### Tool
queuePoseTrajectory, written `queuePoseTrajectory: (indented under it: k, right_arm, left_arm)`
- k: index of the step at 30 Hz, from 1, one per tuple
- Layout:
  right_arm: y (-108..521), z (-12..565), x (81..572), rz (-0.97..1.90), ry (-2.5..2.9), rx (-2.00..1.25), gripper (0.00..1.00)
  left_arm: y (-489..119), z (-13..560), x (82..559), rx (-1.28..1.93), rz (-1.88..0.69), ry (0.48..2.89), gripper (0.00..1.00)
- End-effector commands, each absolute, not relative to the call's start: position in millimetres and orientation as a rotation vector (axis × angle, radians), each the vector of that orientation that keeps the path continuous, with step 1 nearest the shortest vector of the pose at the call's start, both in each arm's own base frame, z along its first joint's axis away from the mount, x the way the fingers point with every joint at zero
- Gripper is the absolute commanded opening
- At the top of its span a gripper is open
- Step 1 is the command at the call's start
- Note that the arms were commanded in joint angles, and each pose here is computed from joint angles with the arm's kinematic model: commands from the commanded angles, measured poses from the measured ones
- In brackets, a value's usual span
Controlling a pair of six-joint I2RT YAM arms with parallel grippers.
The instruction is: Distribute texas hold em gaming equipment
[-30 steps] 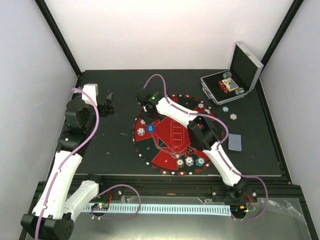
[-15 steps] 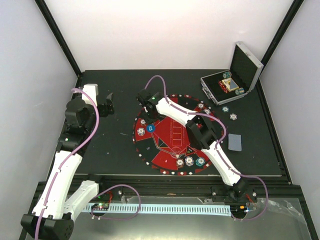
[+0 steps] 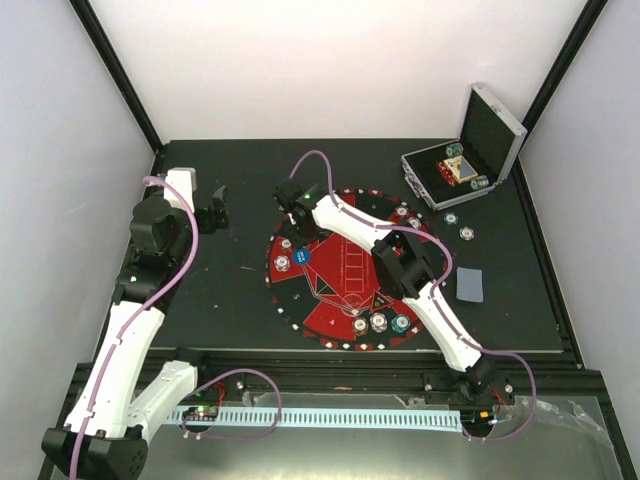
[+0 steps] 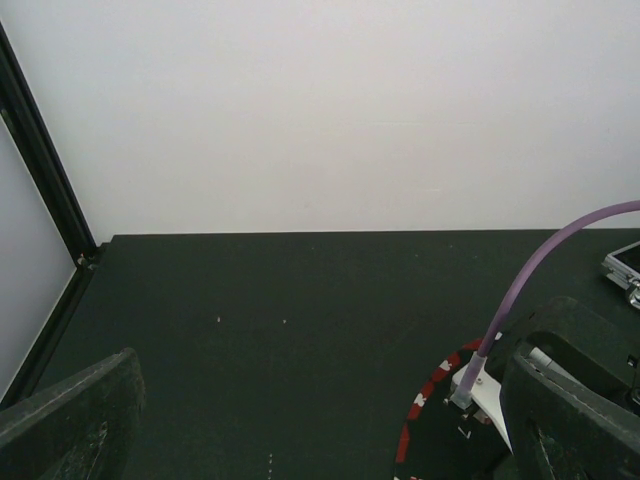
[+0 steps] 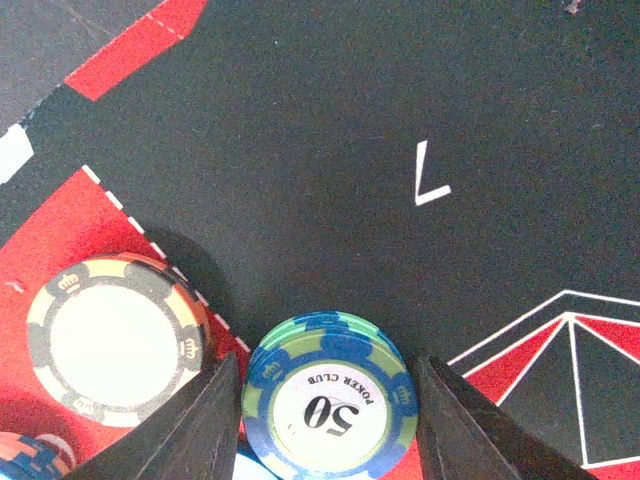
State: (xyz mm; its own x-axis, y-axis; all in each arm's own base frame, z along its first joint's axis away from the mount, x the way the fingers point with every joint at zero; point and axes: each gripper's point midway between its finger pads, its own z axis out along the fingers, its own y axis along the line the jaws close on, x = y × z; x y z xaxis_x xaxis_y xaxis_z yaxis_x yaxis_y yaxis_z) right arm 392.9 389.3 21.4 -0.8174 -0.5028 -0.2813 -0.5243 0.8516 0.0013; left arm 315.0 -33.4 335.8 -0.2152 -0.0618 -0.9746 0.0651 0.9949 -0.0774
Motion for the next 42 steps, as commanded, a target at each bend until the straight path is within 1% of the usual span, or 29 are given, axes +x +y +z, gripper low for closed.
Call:
queuePoseTrajectory:
  k: [1, 3, 8, 13, 21, 25, 27, 30, 34, 37, 38, 42]
  right_arm:
    - [389.8, 29.5, 398.9, 0.121, 2.741, -0.774, 0.49]
    - [389.7, 32.3, 399.4, 0.120, 2.736, -0.772, 0.51]
    - [386.5, 39.8, 399.7, 0.105, 2.728, -0.766, 0.52]
    - [383.4, 61.9, 400.9, 0.107, 2.685, -0.755, 0.52]
    - [380.4, 120.8, 392.7, 0.194, 2.607, -0.752, 0.61]
    - [358.8, 153.0, 374.9, 0.223, 2.574, -0.743, 0.69]
    - [334.0, 164.5, 363.5, 0.228, 2.572, -0.701, 0.73]
    - [271.1, 166.1, 343.9, 0.177, 2.624, -0.558, 0.77]
    - [150.0, 142.5, 319.4, 0.059, 2.741, -0.189, 0.84]
    - [68.3, 124.3, 297.0, -0.026, 2.765, 0.132, 0.85]
    - [44.8, 116.8, 289.3, -0.070, 2.767, 0.234, 0.87]
    - [-20.2, 99.1, 266.0, -0.117, 2.741, 0.584, 0.89]
  left_arm:
    - [-31.1, 342.5, 314.2, -0.012, -0.116, 1.760, 0.99]
    - [-30.9, 342.0, 314.4, -0.012, -0.115, 1.762, 0.99]
    - [-30.5, 342.0, 314.2, -0.014, -0.113, 1.762, 0.99]
    - [-30.8, 342.2, 314.1, -0.013, -0.114, 1.761, 0.99]
    - [-30.2, 342.3, 313.9, -0.015, -0.112, 1.761, 0.99]
    - [-30.4, 343.2, 313.5, -0.014, -0.113, 1.759, 0.99]
    - [-29.8, 343.8, 312.9, -0.016, -0.111, 1.755, 0.99]
    - [-28.9, 344.4, 311.9, -0.018, -0.105, 1.753, 0.99]
    - [-29.2, 346.1, 310.9, -0.017, -0.109, 1.747, 0.99]
    - [-29.8, 345.2, 311.5, -0.016, -0.112, 1.749, 0.99]
    - [-30.0, 343.8, 312.2, -0.016, -0.114, 1.754, 0.99]
    - [-33.6, 342.9, 312.0, -0.005, -0.121, 1.756, 0.99]
